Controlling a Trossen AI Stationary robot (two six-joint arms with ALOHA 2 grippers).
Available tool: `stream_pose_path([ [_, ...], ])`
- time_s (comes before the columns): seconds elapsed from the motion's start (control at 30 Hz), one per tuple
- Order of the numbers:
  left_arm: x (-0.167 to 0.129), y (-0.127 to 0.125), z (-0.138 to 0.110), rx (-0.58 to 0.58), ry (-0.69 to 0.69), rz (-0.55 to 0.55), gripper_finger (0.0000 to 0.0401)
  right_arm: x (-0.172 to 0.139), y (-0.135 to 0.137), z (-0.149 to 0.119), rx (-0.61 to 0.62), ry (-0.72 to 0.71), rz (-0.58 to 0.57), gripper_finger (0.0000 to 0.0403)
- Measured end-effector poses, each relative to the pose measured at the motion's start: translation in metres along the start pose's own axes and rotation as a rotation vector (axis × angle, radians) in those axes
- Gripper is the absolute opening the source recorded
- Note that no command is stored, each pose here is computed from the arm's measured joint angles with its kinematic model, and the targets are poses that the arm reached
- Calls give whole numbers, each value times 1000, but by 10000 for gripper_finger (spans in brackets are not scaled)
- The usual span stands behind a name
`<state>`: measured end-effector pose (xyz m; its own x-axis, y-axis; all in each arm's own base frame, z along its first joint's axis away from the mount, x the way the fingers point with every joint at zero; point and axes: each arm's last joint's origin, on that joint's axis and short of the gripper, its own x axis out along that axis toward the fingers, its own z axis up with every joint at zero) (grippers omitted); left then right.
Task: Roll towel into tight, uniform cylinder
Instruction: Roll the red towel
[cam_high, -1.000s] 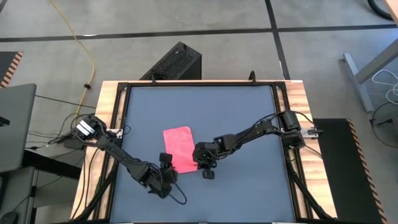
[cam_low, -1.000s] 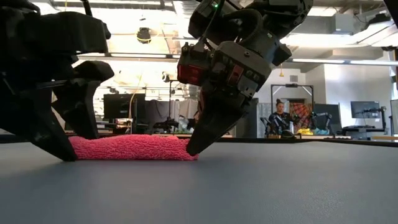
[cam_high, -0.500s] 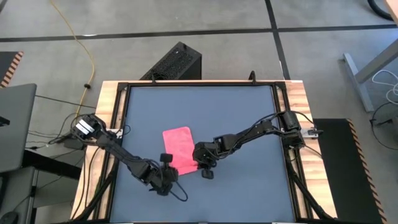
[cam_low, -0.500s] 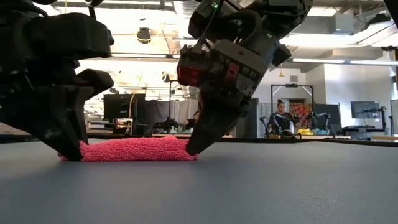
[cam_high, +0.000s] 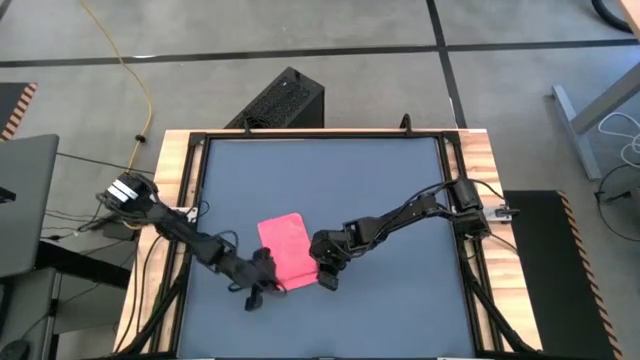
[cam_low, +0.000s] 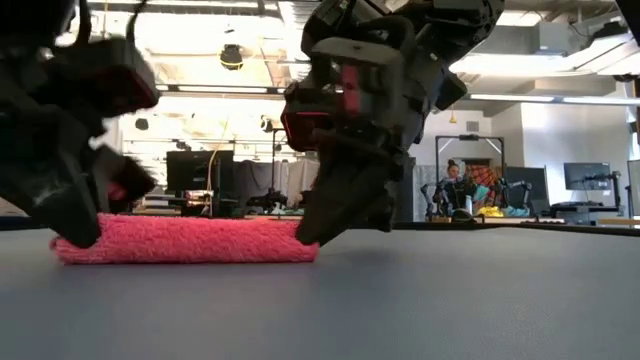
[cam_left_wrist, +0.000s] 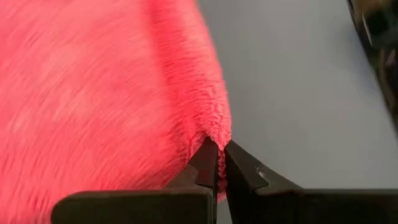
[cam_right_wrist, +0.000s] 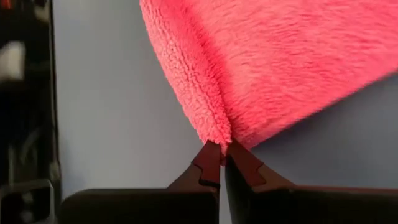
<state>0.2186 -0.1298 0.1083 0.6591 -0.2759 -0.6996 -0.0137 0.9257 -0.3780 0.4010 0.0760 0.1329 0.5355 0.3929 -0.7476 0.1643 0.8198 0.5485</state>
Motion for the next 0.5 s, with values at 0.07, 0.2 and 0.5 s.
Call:
stream_pose_path([
  [0.07, -4, 13, -8, -142, -12, -3, 0, -1, -1, 3, 66, -21, 7, 26],
  [0.2, -7, 26, -17, -247, 13, 5, 0, -2, -4, 8, 188, -51, 8, 28],
  [0.5, -7, 28, -16, -251, 6, -8, 0, -3, -7, 8, 137, -64, -29, 70],
])
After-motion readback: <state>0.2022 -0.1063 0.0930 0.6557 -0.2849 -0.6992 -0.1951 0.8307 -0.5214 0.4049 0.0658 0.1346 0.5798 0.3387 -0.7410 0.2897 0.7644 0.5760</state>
